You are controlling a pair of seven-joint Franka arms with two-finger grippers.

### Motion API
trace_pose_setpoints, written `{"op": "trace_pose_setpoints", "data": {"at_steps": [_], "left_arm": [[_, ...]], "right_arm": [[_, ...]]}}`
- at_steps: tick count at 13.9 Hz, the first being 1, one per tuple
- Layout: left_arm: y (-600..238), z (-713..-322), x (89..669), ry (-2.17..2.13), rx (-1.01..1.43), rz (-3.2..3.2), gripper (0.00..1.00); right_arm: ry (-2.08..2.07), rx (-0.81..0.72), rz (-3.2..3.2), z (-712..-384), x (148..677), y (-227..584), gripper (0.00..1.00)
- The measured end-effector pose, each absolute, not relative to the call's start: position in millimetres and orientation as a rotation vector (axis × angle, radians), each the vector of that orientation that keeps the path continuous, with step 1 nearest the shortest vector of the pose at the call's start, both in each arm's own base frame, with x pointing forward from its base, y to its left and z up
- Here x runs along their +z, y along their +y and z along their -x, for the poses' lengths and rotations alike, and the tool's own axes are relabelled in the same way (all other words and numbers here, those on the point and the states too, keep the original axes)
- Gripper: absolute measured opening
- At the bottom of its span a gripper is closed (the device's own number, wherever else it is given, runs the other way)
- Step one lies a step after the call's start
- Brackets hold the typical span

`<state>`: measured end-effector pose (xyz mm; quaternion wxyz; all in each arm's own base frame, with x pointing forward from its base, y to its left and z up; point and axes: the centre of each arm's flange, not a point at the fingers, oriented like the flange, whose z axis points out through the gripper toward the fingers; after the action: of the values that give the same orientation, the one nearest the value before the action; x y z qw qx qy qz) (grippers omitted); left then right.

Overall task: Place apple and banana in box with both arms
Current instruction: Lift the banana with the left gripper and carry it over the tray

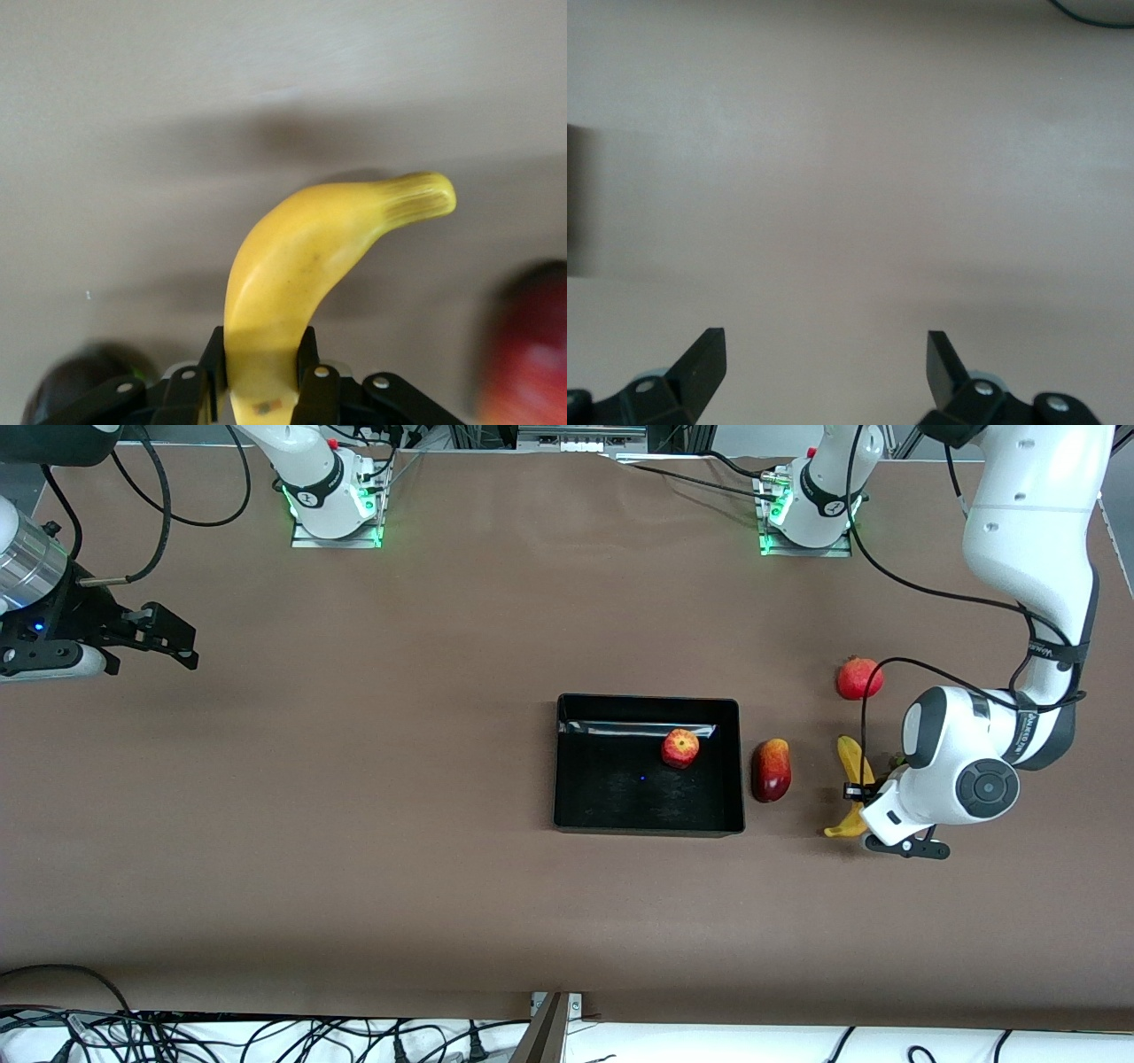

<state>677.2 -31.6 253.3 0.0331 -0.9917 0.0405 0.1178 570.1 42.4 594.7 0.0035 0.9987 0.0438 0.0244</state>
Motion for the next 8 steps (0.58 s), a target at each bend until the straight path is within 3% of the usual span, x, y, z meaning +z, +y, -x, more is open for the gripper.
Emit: {"op": "trace_pose_setpoints", "data": {"at_steps": [4, 8], "left_arm": [[-152.7, -679.5, 348.0, 0.017, 0.351, 3.082, 0.34], [-292.6, -638.9, 324.4, -0.125, 0.405, 3.122, 0.34]], "right_arm": [[0.138, 0.077, -3.131, -570.1, 594.9, 42.5, 1.00], [0.138, 0.077, -3.131, -570.1, 594.9, 42.6, 1.00]]}}
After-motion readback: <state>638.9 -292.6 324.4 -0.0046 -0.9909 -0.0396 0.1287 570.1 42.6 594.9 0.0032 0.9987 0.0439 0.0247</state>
